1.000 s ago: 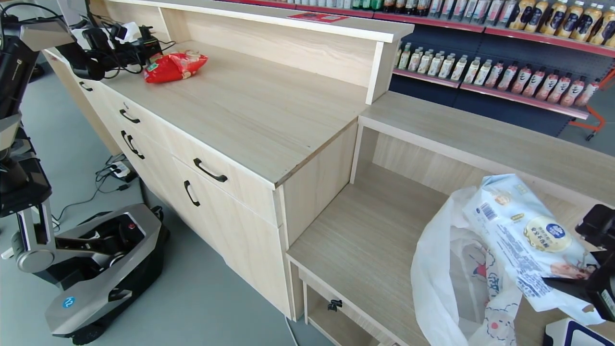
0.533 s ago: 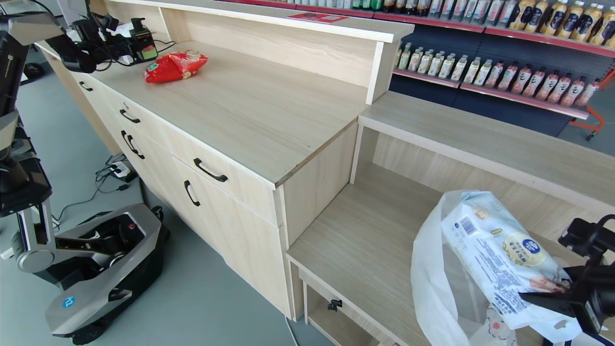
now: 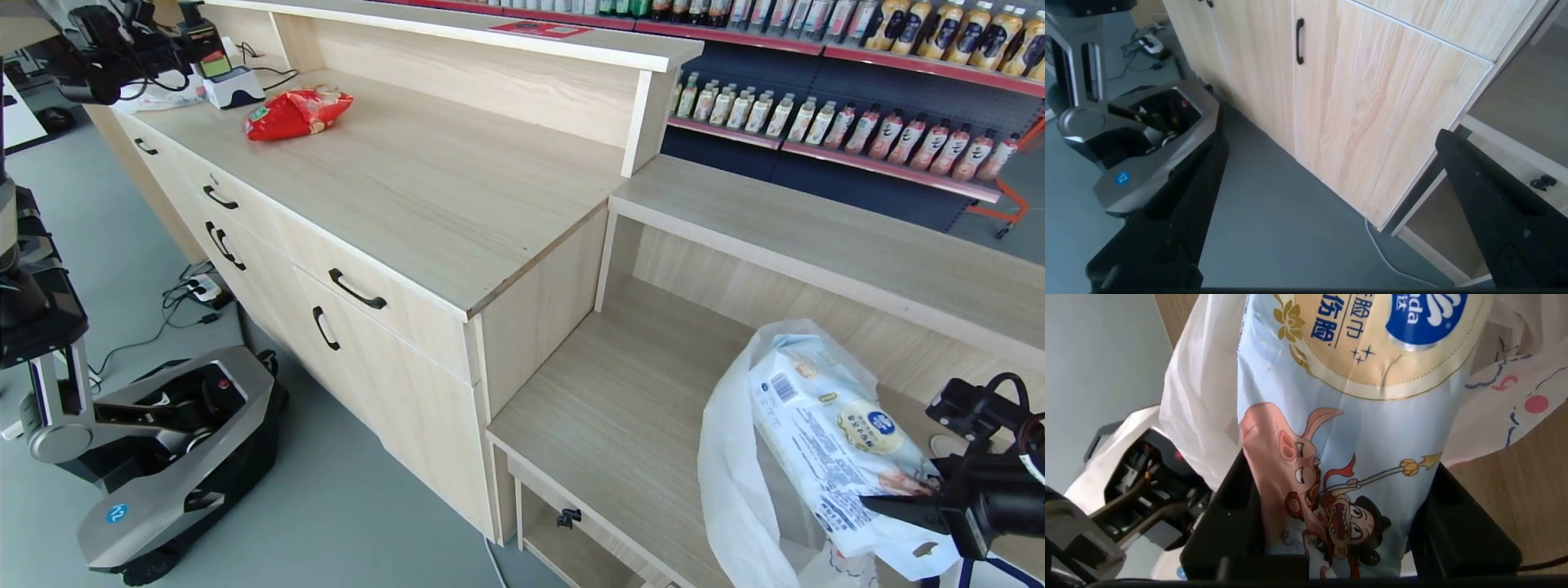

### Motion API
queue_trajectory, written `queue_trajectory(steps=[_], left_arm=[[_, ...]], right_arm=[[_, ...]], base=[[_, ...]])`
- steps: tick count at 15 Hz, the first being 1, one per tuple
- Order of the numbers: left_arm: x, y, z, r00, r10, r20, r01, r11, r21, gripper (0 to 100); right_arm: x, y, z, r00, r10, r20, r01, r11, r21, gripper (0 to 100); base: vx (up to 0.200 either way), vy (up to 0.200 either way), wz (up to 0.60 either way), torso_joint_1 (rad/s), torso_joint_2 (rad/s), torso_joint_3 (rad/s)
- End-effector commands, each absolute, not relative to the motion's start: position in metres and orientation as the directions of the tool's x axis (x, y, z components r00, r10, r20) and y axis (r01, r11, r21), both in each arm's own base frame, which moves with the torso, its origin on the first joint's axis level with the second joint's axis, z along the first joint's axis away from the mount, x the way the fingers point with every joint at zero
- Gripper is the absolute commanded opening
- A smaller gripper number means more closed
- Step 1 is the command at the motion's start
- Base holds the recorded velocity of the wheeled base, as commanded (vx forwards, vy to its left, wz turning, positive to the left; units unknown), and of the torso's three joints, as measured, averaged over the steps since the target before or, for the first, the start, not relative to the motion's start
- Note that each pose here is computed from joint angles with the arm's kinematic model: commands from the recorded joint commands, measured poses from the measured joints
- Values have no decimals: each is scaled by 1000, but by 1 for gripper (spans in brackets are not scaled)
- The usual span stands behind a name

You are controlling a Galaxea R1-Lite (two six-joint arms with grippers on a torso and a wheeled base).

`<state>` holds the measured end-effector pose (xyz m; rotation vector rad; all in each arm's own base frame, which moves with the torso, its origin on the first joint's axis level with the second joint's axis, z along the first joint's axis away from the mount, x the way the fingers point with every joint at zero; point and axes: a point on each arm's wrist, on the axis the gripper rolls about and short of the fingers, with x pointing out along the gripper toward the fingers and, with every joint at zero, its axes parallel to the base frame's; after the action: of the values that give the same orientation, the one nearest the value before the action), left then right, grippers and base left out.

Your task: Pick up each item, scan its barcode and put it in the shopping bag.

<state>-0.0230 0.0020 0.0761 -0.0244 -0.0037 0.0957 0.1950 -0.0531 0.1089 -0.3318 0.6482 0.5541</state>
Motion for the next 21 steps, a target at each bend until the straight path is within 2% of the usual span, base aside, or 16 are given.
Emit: queue_trajectory(steps=[1, 4, 17, 18, 21], left_arm=[[-23, 2, 76, 995, 96, 3, -96, 995, -25, 100], [-23, 2, 76, 995, 96, 3, -96, 995, -25, 100], [-23, 2, 76, 995, 96, 3, -96, 995, -25, 100], [-23, 2, 76, 995, 96, 3, -96, 995, -25, 100], [-23, 2, 76, 995, 96, 3, -96, 995, -25, 100]], right_arm=[[197, -55, 96, 643, 386, -661, -580, 810, -92, 0], [202, -56, 91, 637, 450, -626, -612, 789, -56, 0], [198, -47, 81, 591, 484, -646, -646, 763, -19, 0], [199, -46, 81, 588, 488, -646, -651, 759, -19, 100], [199, -45, 82, 594, 487, -641, -650, 760, -25, 100]], base=[[0, 0, 0, 0, 0, 0], [0, 0, 0, 0, 0, 0], [0, 0, 0, 0, 0, 0], [0, 0, 0, 0, 0, 0], [0, 0, 0, 0, 0, 0]])
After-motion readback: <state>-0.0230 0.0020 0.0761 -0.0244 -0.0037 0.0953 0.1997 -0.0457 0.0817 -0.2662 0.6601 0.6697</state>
